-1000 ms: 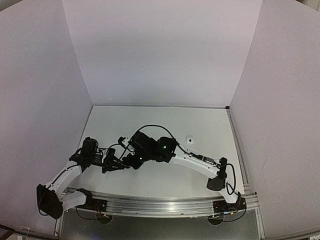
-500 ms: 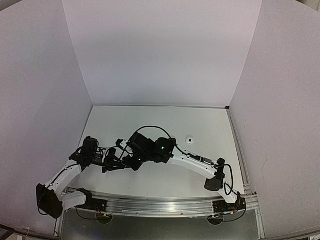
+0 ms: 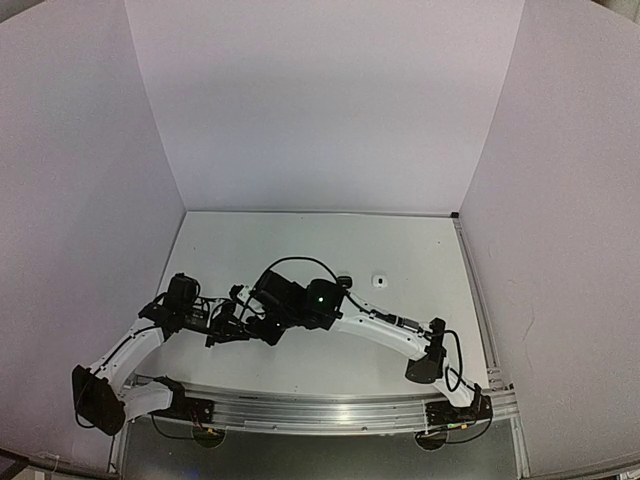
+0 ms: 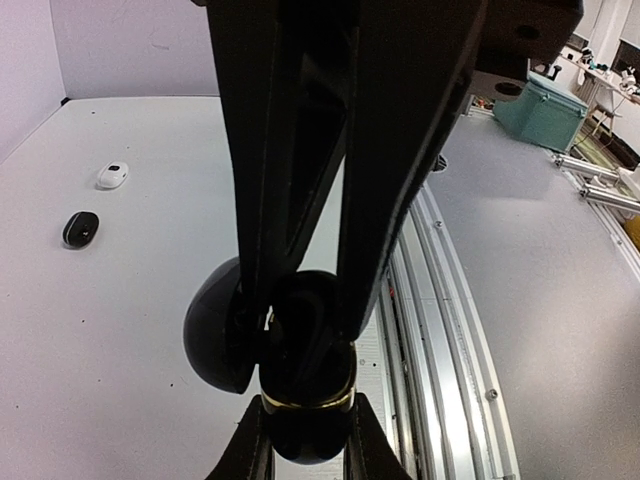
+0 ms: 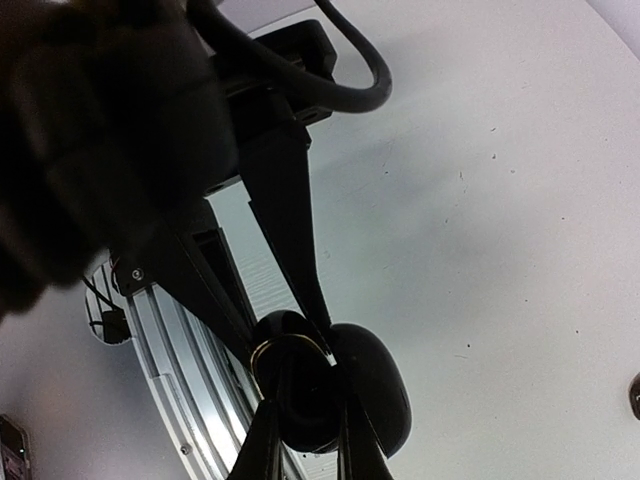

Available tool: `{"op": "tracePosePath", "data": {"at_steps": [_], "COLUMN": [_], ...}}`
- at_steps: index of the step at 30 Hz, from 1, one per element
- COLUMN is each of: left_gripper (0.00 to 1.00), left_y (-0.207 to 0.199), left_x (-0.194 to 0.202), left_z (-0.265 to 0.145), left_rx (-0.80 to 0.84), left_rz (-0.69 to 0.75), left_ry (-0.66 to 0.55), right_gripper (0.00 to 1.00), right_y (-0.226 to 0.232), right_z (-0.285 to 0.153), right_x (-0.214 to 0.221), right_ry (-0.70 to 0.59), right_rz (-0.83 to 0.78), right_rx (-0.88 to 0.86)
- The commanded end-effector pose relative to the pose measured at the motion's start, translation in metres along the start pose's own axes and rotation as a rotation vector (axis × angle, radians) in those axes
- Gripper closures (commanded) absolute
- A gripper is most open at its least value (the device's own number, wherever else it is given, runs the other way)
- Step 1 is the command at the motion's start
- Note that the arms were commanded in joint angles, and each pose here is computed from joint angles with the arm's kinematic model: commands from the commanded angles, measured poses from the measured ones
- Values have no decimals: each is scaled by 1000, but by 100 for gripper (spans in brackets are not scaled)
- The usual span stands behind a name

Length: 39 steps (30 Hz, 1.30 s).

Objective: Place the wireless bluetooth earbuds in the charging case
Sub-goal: Insert the left earbud into the left side groove of the charging case.

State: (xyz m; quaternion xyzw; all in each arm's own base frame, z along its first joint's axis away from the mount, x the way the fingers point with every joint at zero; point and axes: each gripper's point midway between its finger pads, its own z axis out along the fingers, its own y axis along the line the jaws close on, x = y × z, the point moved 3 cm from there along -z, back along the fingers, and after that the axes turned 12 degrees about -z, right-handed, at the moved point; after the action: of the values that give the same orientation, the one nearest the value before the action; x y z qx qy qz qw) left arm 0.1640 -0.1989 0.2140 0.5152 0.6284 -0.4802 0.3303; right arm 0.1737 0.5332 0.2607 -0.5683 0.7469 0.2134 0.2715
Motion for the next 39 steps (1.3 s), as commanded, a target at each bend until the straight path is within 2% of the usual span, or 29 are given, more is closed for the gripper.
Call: {"op": "tracePosePath", "data": {"at_steps": [1, 10, 20, 39], "left_gripper": [100, 100, 100, 100], "left_y": [-1, 2, 5, 2], "left_x": [-19, -17, -9, -9], "left_z": [-3, -1, -4, -2], "left_rx": [-11, -58, -119, -98], "left_rz": [127, 181, 266, 258], "left_ry": [6, 57, 92, 97], "right_gripper": [100, 100, 100, 100], "right_y": [-7, -5, -5, -1], "right_z": [15, 22, 16, 22], "right_x": [21, 26, 30, 7], "right_ry": [99, 123, 133, 44], "right_rz": [-26, -37, 59, 64], "right_rx": [38, 35, 34, -2]}}
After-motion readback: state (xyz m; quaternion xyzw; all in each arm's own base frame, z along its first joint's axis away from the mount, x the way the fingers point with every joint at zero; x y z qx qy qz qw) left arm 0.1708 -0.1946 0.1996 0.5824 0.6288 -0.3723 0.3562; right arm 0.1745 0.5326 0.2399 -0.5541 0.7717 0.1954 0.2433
